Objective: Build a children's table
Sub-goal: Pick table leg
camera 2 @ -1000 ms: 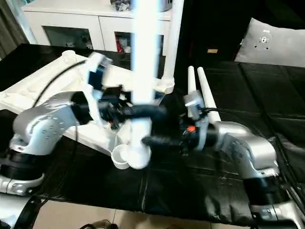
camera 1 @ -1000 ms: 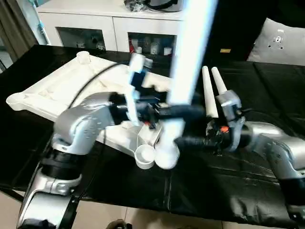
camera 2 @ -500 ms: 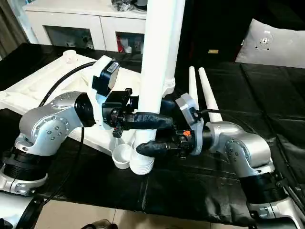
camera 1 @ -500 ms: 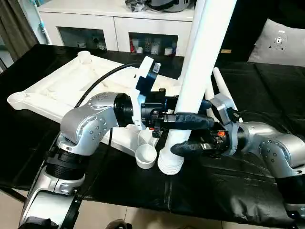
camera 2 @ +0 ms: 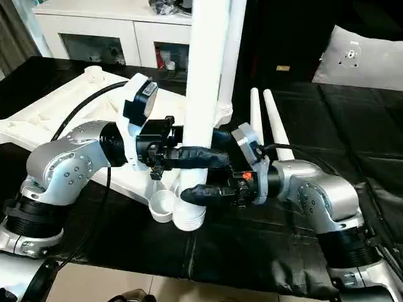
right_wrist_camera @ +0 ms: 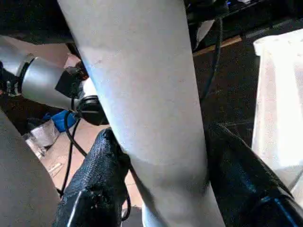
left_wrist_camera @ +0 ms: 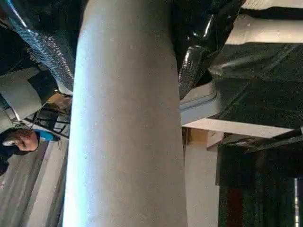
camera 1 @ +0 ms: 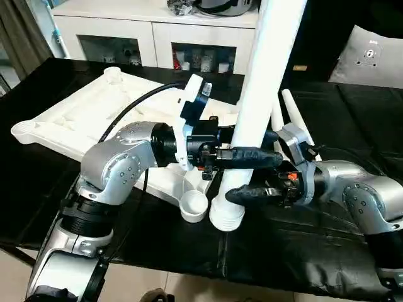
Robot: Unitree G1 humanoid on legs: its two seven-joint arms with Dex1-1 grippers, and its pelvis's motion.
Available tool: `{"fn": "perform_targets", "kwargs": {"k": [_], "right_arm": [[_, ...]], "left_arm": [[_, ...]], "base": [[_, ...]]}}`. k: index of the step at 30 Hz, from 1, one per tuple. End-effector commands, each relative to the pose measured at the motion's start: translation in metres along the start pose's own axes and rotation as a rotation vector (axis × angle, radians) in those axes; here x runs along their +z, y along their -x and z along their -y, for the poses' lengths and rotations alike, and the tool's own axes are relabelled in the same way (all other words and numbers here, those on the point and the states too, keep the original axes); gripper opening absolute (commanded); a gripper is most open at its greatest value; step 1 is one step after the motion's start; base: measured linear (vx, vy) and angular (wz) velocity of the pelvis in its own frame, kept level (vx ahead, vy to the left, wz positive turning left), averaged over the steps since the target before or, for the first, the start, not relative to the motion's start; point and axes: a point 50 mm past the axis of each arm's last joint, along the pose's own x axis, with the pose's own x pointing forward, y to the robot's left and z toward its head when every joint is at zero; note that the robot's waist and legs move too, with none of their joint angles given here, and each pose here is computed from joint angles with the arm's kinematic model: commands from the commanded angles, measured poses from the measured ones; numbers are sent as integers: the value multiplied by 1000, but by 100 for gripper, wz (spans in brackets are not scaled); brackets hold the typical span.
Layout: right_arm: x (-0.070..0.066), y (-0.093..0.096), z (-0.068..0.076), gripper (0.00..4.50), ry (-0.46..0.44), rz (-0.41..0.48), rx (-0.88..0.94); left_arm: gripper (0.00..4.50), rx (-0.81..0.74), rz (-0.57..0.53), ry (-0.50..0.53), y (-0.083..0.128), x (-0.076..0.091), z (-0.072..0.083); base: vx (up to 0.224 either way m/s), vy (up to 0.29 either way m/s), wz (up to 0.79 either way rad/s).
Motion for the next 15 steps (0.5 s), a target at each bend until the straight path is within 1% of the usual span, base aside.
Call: {"fn": "perform_targets", "kwargs": {"k": [1,3,5,7,8,11,12,13,15], "right_arm": [[1,-6,-5,209,0,-1,45],[0,-5,-5,207,-1,2,36],[-1,-4,-5,205,-2,7,28],[-2,-4,-6,197,-3,7,26],[-2,-4,-6,197,-3,9,23],[-3,-4,-6,195,-3,12,18],[-4,-4,-5,195,-1,16,13],[-4,-4,-5,194,0,17,11],[-4,-5,-4,194,23,24,-17]], "left_arm": [[188,27,-29,-19,0,2,-3],[258,13,-11,-3,1,3,-1],[268,8,-6,6,2,4,1],[292,6,-9,7,3,3,2],[292,6,-10,11,4,1,2],[322,13,-13,18,5,-1,3],[322,19,-12,24,6,-3,3],[339,22,-12,26,6,-3,4],[346,40,-3,33,9,-7,4]], "base": [[0,0,0],[0,0,0],[0,0,0],[0,0,0],[0,0,0],[0,0,0],[0,0,0],[0,0,0],[0,0,0]]}}
